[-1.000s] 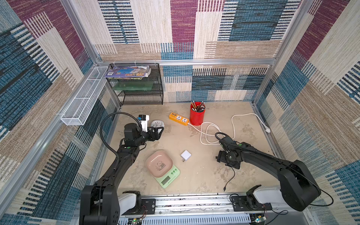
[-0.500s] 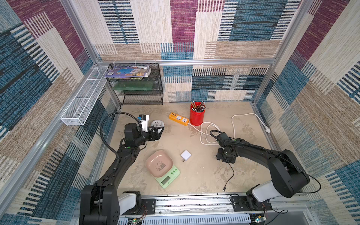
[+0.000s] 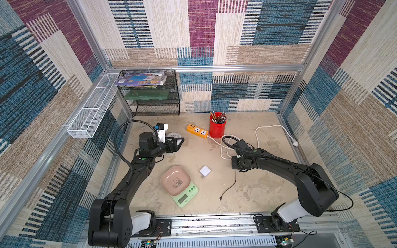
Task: Charge the electronic scale
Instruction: Pick up the charging cable from the center of the board.
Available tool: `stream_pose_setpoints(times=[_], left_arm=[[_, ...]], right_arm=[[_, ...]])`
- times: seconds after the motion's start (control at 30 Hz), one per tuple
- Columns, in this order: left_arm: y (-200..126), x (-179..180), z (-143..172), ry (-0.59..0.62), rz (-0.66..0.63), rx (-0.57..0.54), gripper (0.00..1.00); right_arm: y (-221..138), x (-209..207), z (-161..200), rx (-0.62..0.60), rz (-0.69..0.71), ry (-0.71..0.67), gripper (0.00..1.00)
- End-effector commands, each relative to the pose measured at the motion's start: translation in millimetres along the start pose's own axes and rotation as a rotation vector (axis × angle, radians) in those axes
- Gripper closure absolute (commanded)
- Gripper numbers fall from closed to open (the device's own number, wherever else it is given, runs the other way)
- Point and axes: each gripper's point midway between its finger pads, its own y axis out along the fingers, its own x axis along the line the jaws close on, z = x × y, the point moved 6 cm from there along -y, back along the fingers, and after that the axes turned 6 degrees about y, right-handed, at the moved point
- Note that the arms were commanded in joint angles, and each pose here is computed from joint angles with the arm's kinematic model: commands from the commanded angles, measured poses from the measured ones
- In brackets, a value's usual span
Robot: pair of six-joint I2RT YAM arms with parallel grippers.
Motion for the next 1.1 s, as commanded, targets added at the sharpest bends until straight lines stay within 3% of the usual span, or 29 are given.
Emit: stream_pose_setpoints(times=[0.0,0.23,0.37,0.47,0.67,0.9,1.07], left_arm=[[12.5,-32.8,-5.5,-0.09,0.175,0.071,0.17],[40.0,-98.8,-2.9,-0.119,0.335,0.26,0.18],[48.1,-111.6,0.3,-0.209,0.397,0.324,0.23],[50.8,-123.2,1.8,-0.204,0.456,0.354,0.28],[58.3,-135.3,1.7,-0.196,0.521,0.373,0.36],[71.2,-145.0,3.1,-0.178,0.544,0.393,0.38],[75.1,-147.5,2.3,-0.172,0.556,0.399,0.6]], right_arm=[[-18.9,28.0,-16.9,-0.125,-0.117,-0.135,1.0],[-66.2,62.1,-27.5,-0.341,-0.351,-0.34,1.0],[-92.4,66.1,-32.7,-0.47,-0.432,-0.403,1.0],[-107.5,65.9,-33.4,-0.532,-0.499,-0.443,1.0],[-123.6,66.5,-27.9,-0.565,-0.605,-0.503,1.0],[-129.6,68.5,-15.0,-0.545,-0.681,-0.571,1.0],[-132.2,66.0,-11.4,-0.551,-0.689,-0.579,1.0]])
